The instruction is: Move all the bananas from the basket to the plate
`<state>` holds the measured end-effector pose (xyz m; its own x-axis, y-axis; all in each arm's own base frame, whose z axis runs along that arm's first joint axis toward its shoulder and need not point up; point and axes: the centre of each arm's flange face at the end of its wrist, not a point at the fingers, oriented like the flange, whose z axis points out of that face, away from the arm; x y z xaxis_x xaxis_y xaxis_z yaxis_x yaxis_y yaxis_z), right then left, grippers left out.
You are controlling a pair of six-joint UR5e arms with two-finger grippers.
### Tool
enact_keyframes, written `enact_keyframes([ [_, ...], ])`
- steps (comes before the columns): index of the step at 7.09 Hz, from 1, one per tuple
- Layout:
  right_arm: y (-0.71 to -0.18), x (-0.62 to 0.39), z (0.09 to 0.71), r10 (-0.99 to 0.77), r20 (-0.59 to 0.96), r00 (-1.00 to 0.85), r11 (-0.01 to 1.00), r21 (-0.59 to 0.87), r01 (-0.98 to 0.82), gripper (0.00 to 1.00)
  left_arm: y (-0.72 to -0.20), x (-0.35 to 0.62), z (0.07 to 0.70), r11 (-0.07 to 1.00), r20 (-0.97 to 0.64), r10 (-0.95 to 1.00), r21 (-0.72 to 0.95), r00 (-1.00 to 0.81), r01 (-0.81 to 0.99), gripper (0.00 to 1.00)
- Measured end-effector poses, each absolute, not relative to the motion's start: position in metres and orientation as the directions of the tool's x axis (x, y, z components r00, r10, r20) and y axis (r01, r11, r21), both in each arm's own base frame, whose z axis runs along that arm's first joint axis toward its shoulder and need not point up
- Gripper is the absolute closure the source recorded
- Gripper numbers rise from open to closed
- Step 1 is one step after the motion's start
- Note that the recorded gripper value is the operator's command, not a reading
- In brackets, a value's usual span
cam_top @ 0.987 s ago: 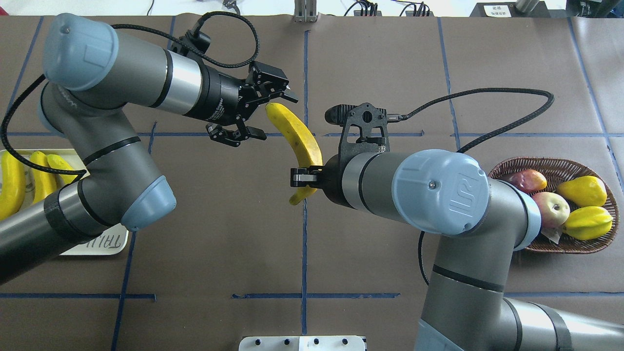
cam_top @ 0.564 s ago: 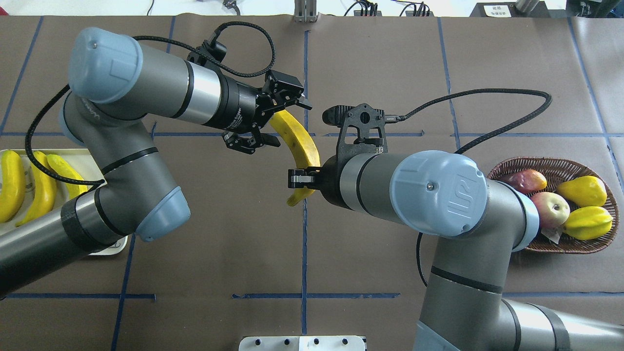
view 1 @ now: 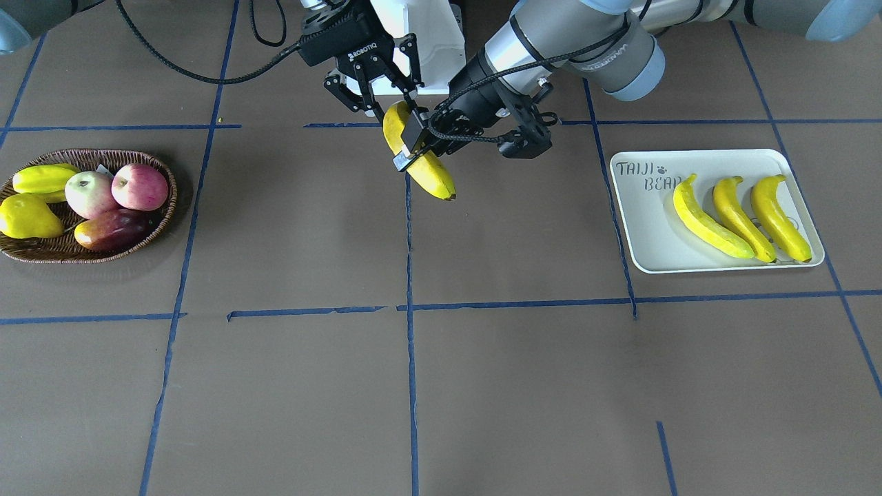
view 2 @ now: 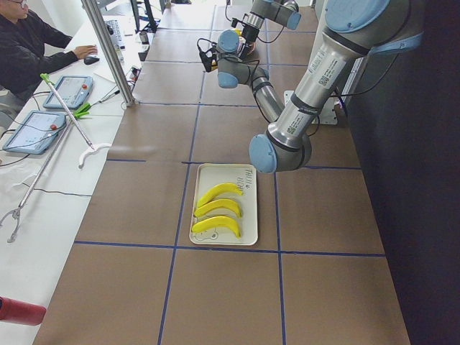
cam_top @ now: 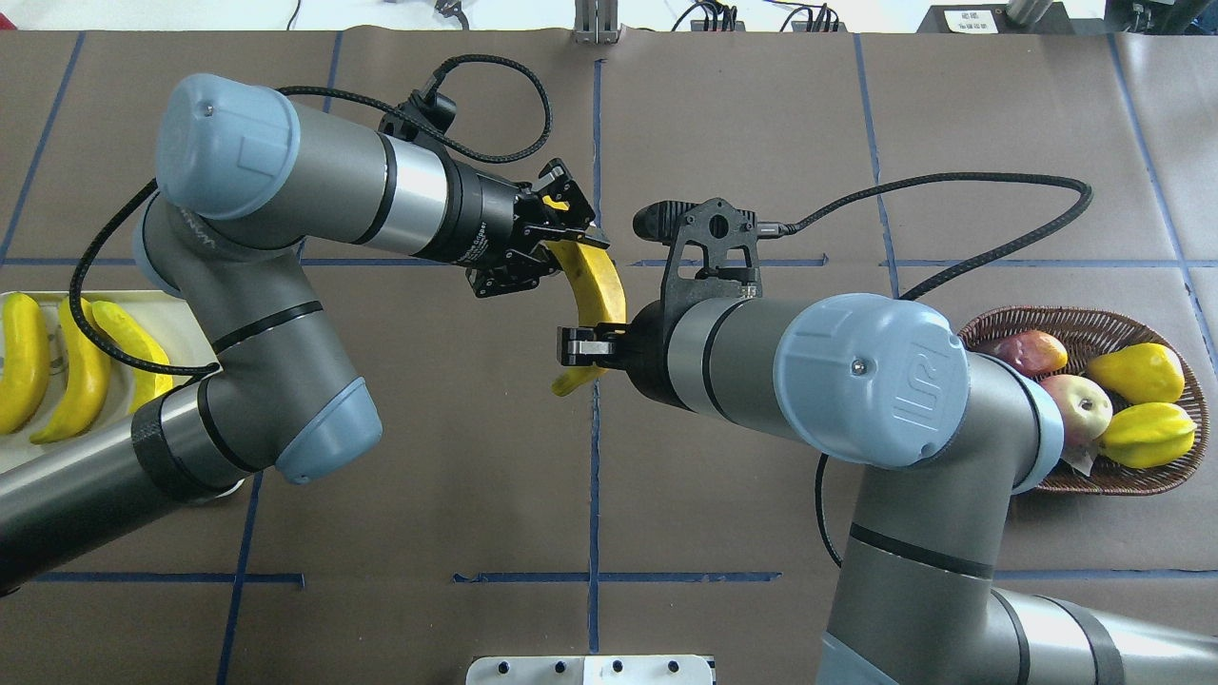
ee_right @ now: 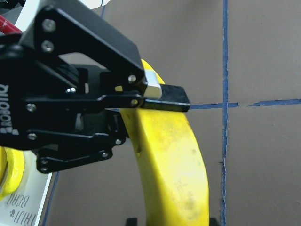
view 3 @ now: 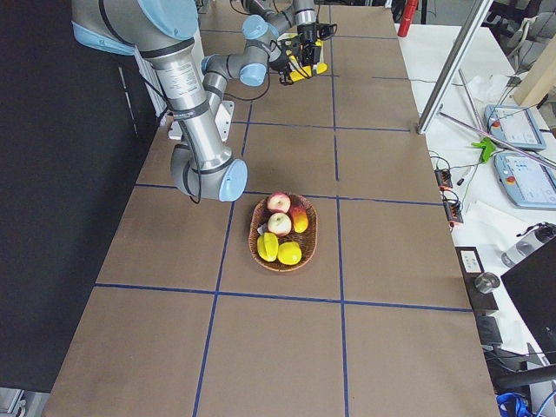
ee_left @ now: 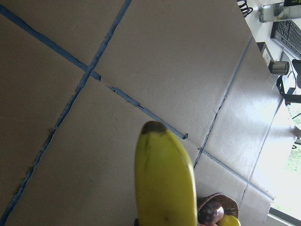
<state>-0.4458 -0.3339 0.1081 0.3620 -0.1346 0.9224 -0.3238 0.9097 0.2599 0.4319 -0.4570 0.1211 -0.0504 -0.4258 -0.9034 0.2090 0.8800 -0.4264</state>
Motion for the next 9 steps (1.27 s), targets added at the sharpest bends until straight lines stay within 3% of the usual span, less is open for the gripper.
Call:
enact_keyframes([
  [4, -0.326, -0.419, 0.096, -0.146, 0.932, 0.333, 0.913, 0.256, -0.316, 0.00, -0.483, 0.408, 0.139, 0.881, -0.907, -0.421, -0.405, 0.015, 0.242, 1.00],
  [9, -0.389, -0.316, 0.141, -0.114, 0.846, 0.522, 0.944, 0.255, -0.207, 0.00, -0.524, 0.303, 0.346, 0.969, -0.832, -0.234, -0.159, 0.502, 0.190, 1.00],
])
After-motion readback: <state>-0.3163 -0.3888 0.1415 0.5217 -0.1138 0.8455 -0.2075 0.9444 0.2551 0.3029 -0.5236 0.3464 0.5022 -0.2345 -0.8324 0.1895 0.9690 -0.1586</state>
